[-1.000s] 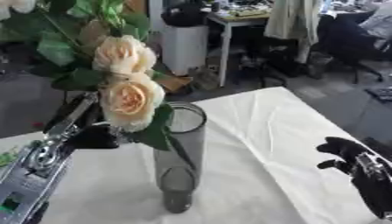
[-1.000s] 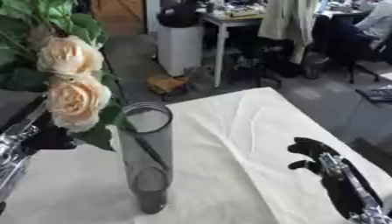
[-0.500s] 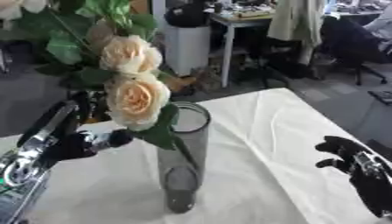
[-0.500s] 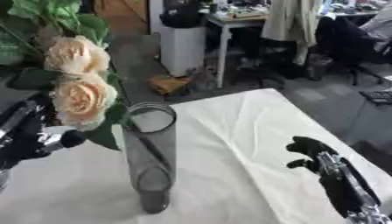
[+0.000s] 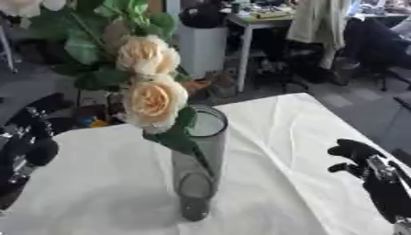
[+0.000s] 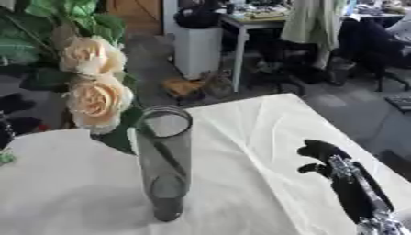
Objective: Arrange flowers into the vase.
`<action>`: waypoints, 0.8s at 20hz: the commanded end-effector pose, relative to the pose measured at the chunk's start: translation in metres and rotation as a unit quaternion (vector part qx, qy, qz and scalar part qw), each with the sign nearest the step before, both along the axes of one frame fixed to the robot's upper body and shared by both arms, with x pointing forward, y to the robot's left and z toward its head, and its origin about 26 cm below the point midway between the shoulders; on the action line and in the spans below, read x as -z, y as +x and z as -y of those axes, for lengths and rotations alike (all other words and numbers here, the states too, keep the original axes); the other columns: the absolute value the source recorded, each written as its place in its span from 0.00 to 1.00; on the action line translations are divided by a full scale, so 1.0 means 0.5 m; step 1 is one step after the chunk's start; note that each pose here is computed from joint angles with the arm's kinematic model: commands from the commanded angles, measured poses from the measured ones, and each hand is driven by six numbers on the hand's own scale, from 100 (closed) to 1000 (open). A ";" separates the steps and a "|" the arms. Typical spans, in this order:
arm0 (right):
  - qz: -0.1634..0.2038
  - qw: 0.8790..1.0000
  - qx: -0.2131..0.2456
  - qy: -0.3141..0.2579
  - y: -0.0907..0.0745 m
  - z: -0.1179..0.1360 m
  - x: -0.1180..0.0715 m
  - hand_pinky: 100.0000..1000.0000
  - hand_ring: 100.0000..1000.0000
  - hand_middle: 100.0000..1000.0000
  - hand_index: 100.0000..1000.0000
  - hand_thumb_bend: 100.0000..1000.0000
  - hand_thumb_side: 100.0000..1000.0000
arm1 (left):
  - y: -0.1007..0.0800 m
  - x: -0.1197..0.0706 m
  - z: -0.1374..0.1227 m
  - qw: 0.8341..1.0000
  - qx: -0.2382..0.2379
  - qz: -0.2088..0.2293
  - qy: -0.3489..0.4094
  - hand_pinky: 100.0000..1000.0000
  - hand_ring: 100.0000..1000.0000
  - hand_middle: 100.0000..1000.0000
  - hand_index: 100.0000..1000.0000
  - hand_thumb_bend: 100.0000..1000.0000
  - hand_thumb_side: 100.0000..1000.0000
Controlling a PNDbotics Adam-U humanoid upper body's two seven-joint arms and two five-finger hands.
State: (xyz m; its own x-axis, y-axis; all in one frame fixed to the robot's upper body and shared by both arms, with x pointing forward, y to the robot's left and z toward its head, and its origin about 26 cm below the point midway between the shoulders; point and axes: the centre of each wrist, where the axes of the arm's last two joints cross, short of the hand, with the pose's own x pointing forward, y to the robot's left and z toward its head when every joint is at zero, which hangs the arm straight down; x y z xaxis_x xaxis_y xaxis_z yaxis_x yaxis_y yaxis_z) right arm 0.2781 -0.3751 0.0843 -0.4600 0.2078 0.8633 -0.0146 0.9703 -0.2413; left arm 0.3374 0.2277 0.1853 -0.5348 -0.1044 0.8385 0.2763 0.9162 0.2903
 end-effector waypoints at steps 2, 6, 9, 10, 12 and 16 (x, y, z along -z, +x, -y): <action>0.015 1.000 0.006 -0.003 0.003 0.009 -0.019 0.58 0.79 0.66 0.81 0.00 0.88 | -0.017 -0.014 -0.033 0.999 -0.018 0.042 -0.017 0.88 0.76 0.82 0.92 1.00 0.72; 0.016 1.000 0.012 0.002 0.001 0.009 -0.018 0.57 0.78 0.65 0.81 0.00 0.87 | -0.027 0.002 -0.053 0.997 -0.030 0.064 -0.016 0.87 0.75 0.82 0.92 1.00 0.79; 0.017 1.000 0.013 0.004 0.002 0.008 -0.018 0.57 0.78 0.65 0.81 0.00 0.87 | -0.033 0.020 -0.066 0.997 -0.035 0.074 -0.011 0.87 0.75 0.81 0.92 1.00 0.84; 0.018 1.000 0.014 0.006 0.002 0.008 -0.019 0.57 0.78 0.64 0.80 0.00 0.87 | -0.034 0.027 -0.069 0.996 -0.037 0.073 -0.018 0.87 0.75 0.81 0.92 1.00 0.87; 0.019 1.000 0.018 0.009 0.003 0.008 -0.018 0.57 0.77 0.64 0.80 0.00 0.86 | -0.033 0.041 -0.070 0.996 -0.039 0.070 -0.042 0.88 0.75 0.81 0.92 1.00 0.93; 0.019 1.000 0.019 0.012 0.004 0.006 -0.018 0.57 0.77 0.64 0.80 0.00 0.86 | -0.032 0.062 -0.070 0.994 -0.042 0.062 -0.081 0.93 0.77 0.82 0.93 1.00 1.00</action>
State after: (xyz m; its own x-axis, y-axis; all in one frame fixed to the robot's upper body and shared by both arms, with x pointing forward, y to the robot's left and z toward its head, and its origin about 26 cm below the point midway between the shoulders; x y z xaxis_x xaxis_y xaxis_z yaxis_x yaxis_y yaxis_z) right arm 0.2782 -0.3750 0.0842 -0.4621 0.1966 0.8647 0.0210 0.9773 -0.2109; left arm 0.3209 0.2602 0.1492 -0.6101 -0.0340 0.7916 0.1757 0.9684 0.1770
